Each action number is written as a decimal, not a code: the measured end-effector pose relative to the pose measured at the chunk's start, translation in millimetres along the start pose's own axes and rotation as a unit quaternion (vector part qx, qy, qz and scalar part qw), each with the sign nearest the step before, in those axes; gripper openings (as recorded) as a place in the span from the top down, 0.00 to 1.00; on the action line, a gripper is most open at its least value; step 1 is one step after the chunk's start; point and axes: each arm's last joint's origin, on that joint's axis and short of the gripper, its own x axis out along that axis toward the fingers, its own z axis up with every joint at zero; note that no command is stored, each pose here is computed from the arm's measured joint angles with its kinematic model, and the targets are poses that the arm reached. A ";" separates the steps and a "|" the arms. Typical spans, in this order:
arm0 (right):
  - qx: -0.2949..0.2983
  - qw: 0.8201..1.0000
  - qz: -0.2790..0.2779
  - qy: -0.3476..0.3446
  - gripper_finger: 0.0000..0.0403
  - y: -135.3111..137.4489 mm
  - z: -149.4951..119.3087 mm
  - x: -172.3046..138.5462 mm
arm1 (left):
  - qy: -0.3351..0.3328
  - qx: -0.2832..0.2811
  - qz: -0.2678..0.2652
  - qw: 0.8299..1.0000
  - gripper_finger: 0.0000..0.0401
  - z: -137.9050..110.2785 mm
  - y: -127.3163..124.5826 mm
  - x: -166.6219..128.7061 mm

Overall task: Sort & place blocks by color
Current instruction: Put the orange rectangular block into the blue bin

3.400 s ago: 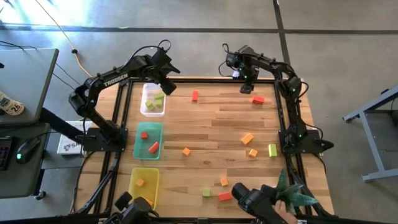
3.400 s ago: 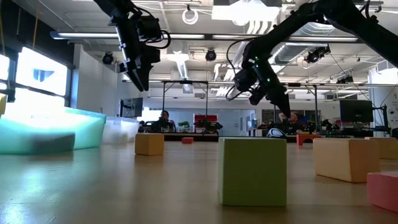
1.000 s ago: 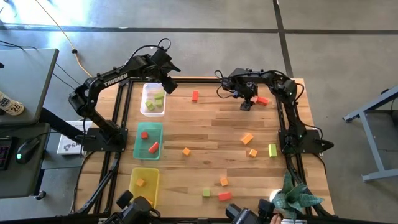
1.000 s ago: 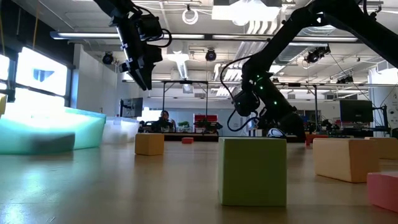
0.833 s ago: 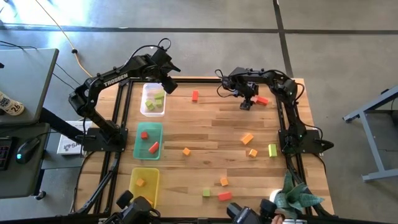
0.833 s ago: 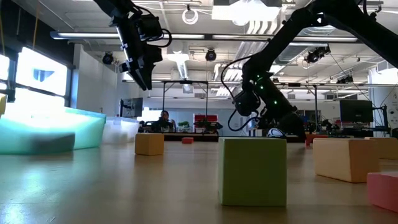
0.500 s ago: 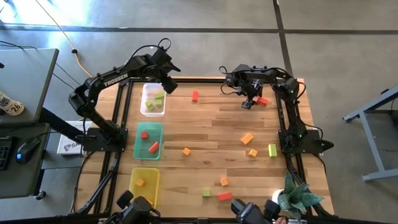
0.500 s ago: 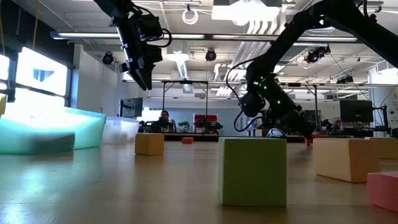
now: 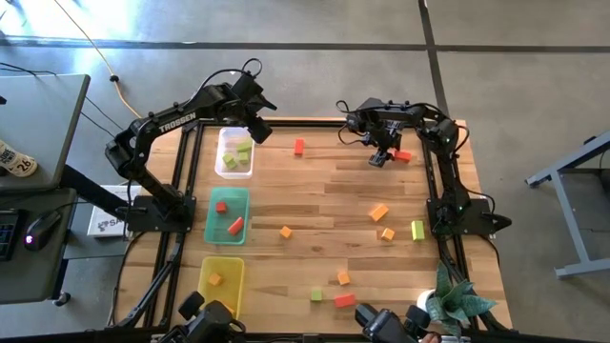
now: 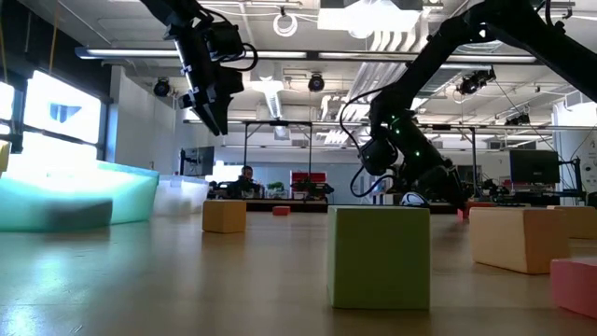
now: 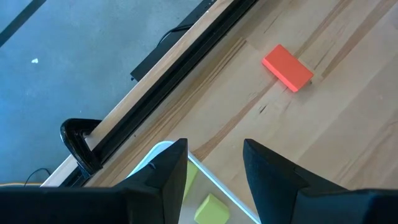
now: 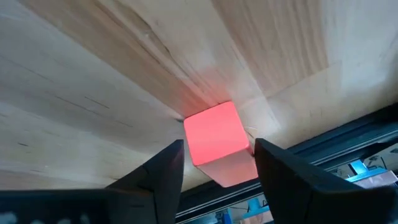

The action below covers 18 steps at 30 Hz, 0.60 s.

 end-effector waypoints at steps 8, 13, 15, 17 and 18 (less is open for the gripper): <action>0.003 1.000 0.000 -0.005 0.63 -0.6 0.9 0.3 | 0.000 0.000 0.000 1.000 0.64 0.0 0.1 0.0; 0.002 1.000 0.001 -0.003 0.79 -0.5 0.4 0.1 | 0.000 0.000 0.000 1.000 0.64 0.0 0.0 0.0; 0.002 1.000 0.001 -0.003 0.80 -0.6 0.4 0.0 | 0.000 0.000 0.000 1.000 0.64 0.0 0.0 0.0; -0.001 1.000 0.002 -0.004 0.77 -0.5 0.4 0.0 | 0.000 0.000 0.000 1.000 0.64 0.0 0.0 0.0; -0.002 1.000 0.003 -0.004 0.74 -0.4 0.4 0.0 | 0.000 0.000 0.000 1.000 0.64 0.0 0.1 0.0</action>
